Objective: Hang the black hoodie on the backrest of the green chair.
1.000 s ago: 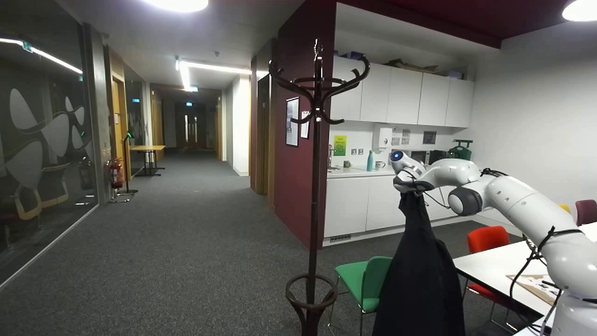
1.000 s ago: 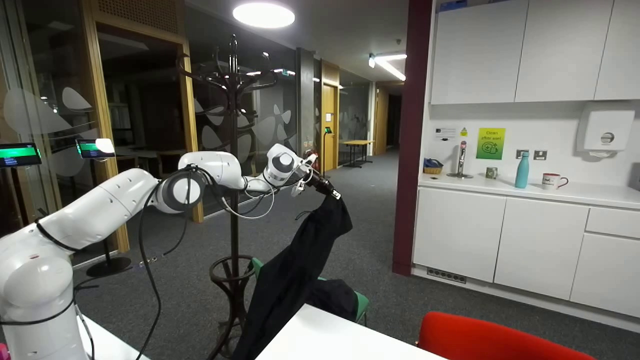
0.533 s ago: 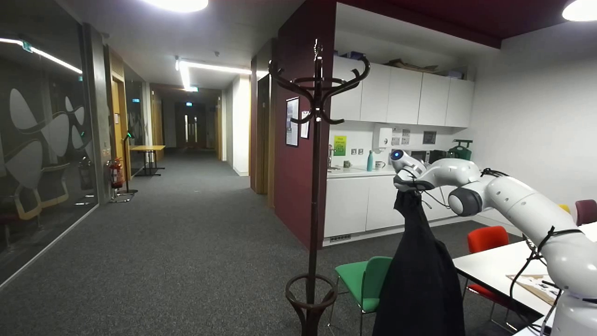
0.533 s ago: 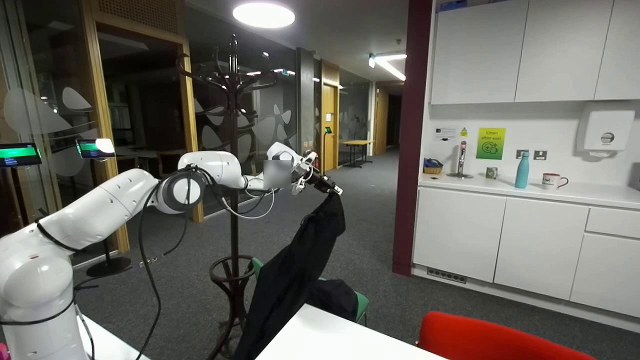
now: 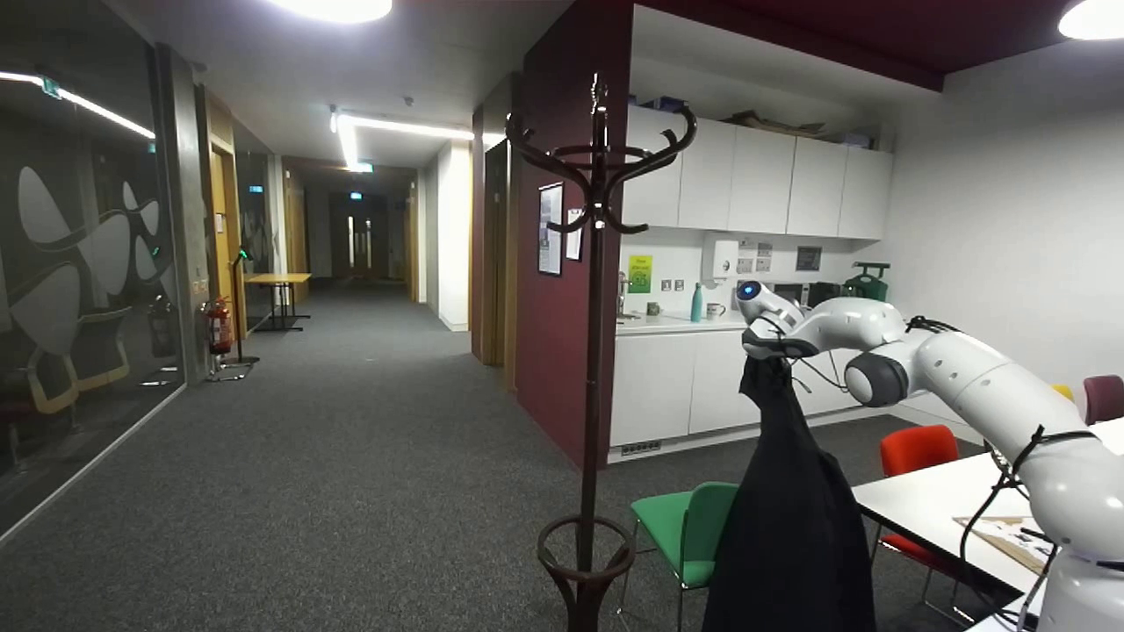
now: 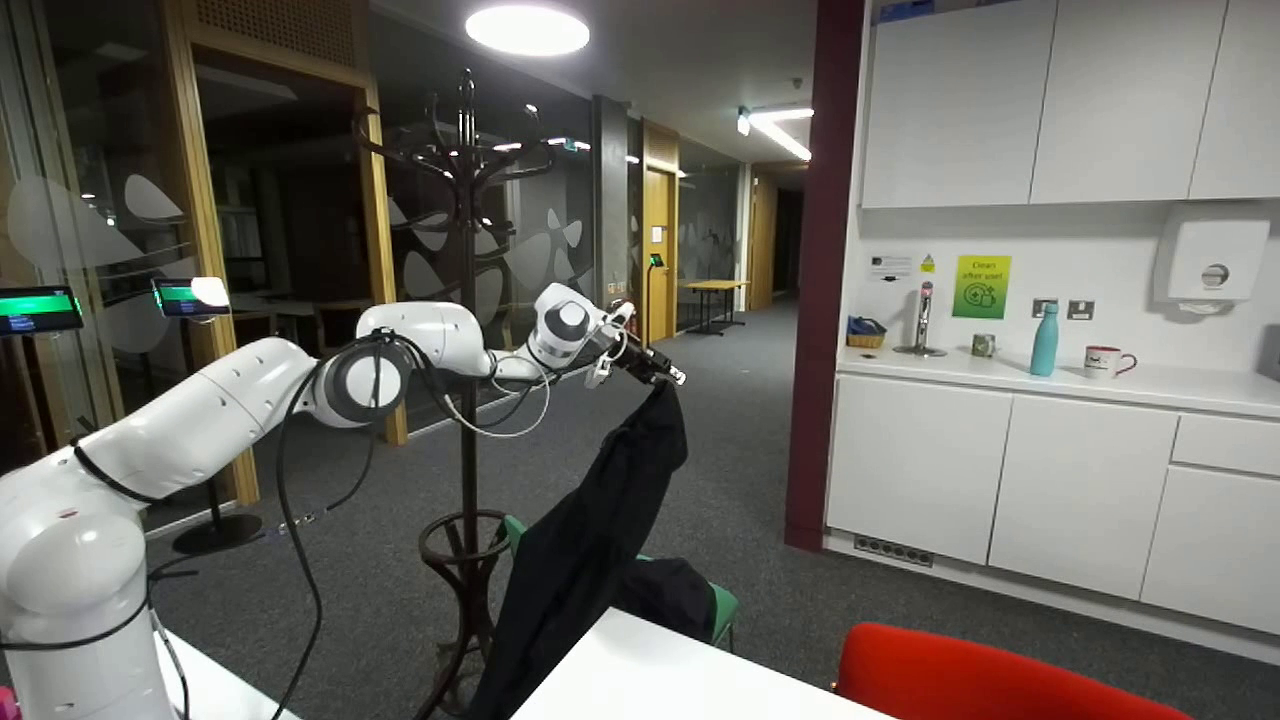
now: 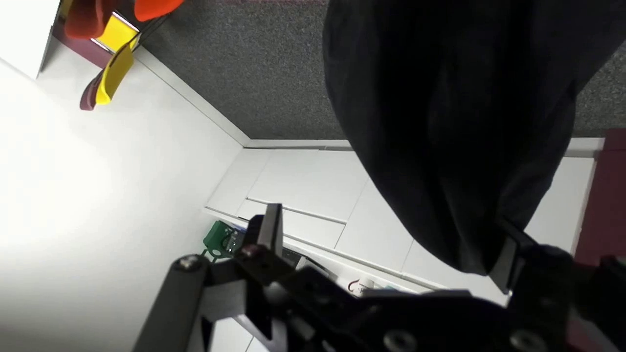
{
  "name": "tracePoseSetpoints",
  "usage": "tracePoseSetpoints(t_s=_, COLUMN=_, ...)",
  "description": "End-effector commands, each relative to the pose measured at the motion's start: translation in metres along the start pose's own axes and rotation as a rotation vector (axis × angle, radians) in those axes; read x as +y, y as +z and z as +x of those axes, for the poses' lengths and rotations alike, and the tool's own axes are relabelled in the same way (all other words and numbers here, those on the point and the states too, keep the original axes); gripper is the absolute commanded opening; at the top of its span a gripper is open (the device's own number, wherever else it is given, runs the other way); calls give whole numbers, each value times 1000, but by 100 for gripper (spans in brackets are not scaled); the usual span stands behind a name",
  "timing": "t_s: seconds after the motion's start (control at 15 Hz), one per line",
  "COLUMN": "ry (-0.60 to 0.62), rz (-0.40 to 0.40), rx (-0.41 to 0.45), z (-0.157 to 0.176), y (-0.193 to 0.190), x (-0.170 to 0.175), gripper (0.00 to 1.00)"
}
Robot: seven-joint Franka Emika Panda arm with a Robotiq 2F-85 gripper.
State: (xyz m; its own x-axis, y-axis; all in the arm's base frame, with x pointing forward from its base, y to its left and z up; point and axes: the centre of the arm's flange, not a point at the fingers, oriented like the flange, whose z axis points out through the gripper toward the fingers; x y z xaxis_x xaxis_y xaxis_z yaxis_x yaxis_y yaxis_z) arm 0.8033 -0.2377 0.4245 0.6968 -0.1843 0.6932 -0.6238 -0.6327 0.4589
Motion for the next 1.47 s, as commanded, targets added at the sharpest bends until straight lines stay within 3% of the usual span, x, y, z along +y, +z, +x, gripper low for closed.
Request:
tracePoseSetpoints(t_s=0.0, ry=82, rz=47, rx=5, z=47, y=-12, x=11, gripper=100)
tracePoseSetpoints(t_s=0.27, ry=216, rz=217, rx=-40, z=69, y=-50, x=26, gripper=100)
tracePoseSetpoints(t_s=0.67, ry=334, rz=418, rx=6, z=102, y=-116, x=46, gripper=100)
tracePoseSetpoints(t_s=1.07, ry=402, rz=524, rx=-4, z=114, y=-155, x=65, gripper=100)
tracePoseSetpoints(t_s=1.27, ry=444, rz=537, rx=-15, z=123, y=-180, x=83, gripper=100)
tracePoseSetpoints(t_s=1.4, ry=452, rz=496, rx=-39, z=125, y=-191, x=90, gripper=100)
